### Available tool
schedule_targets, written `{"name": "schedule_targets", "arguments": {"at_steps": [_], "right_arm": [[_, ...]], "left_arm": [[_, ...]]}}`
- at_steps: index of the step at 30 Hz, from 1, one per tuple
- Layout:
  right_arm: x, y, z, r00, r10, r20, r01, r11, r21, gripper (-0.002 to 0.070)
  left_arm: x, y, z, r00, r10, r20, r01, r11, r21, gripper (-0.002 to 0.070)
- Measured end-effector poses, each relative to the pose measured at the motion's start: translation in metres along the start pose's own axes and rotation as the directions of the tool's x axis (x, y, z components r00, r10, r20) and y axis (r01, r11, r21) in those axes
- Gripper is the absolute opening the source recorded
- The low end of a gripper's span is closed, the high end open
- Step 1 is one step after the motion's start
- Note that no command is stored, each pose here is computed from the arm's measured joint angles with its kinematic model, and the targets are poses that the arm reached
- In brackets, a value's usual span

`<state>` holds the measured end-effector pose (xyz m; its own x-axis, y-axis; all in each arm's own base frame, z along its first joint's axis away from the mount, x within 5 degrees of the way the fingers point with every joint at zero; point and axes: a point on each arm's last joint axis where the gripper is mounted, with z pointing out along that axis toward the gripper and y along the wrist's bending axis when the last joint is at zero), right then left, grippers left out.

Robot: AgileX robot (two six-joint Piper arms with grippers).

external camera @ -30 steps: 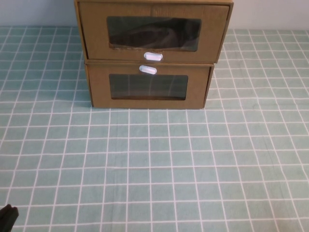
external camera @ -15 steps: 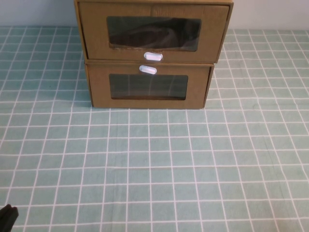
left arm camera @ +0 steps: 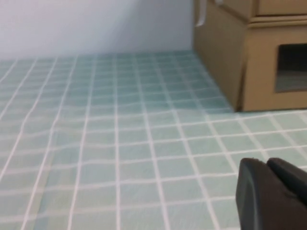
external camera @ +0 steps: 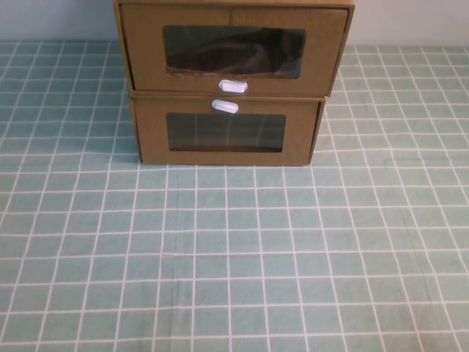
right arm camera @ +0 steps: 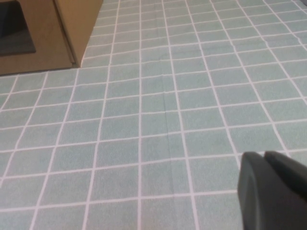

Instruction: Close the shoe box

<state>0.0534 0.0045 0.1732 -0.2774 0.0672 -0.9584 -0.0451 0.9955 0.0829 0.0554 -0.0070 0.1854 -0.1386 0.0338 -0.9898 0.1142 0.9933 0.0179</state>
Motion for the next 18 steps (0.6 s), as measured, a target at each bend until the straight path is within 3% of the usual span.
{"name": "schedule_targets", "arguments": {"at_steps": [5, 18], "right_arm": [[0.0, 0.0, 0.0, 1.0, 0.002, -0.002, -0.002, 1.0, -0.001, -0.0013], [0.0, 0.0, 0.0, 1.0, 0.002, -0.002, -0.002, 1.0, -0.001, -0.0013]], "left_arm": [[0.011, 0.003, -0.001, 0.992, -0.013, -0.125, 0.008, 0.999, -0.041, -0.0005], [0.013, 0.003, -0.001, 0.99, -0.023, -0.139, 0.016, 0.999, -0.045, -0.0005]]}}
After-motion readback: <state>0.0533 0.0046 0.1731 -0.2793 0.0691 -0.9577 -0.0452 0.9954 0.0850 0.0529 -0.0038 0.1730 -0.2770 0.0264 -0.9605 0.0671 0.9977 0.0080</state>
